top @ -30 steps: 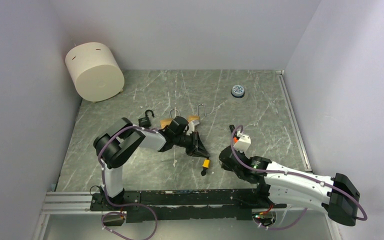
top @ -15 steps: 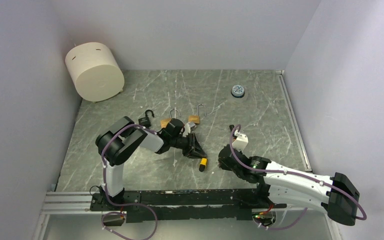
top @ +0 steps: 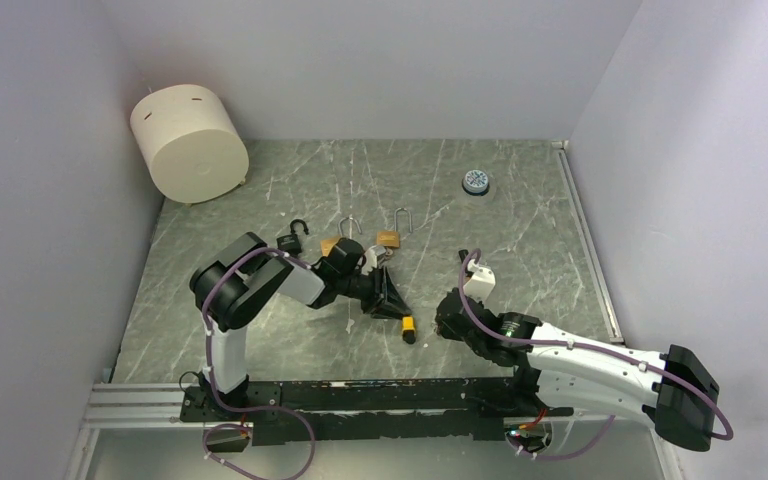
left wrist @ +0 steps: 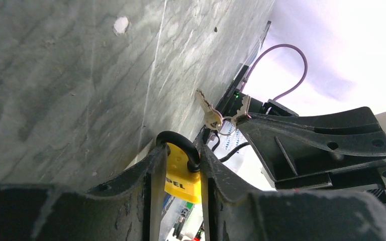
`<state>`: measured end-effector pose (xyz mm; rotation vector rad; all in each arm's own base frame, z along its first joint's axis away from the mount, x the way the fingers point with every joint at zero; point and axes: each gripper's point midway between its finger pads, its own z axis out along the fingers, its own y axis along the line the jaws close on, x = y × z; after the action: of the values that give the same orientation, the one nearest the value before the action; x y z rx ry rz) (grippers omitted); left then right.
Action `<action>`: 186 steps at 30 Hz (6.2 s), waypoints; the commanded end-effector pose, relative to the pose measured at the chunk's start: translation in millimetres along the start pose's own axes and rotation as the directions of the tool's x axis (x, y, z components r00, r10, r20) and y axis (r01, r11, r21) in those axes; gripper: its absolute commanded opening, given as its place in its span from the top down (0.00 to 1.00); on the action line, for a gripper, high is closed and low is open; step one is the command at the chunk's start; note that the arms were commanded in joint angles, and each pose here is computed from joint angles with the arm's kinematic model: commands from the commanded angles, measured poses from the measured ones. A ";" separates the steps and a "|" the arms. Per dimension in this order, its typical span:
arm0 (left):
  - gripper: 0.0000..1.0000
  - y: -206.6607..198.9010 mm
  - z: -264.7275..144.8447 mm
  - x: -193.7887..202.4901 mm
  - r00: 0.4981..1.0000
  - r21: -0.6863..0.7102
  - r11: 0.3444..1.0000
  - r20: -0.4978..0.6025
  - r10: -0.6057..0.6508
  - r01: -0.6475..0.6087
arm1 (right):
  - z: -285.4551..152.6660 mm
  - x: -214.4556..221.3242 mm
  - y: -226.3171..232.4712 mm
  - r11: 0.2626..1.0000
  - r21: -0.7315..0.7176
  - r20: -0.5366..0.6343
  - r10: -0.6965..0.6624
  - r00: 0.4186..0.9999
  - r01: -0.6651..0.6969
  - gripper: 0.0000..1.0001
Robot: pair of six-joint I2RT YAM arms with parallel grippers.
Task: Unlock with the key
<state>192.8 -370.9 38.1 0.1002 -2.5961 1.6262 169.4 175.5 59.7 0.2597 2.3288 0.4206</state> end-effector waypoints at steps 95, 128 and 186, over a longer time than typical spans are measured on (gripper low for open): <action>0.97 -335.6 -203.3 86.1 0.943 0.594 0.742 0.292 0.162 -0.312 | -222.5 -114.4 176.6 0.238 -0.958 0.190 0.112 0.975 0.159 1.00; 0.97 -316.9 -200.3 68.9 0.950 0.611 0.752 0.305 0.064 -0.247 | -227.6 -148.1 174.4 0.243 -0.968 0.139 0.317 0.938 0.062 1.00; 0.98 -288.5 -214.7 32.7 0.798 0.550 0.725 0.602 0.000 -0.414 | -165.5 -188.0 195.9 0.307 -0.845 -0.196 0.584 0.788 -0.438 1.00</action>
<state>217.3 -307.5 359.9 0.5846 -2.3676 2.7765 182.0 270.1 337.9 0.4216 1.6055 1.7885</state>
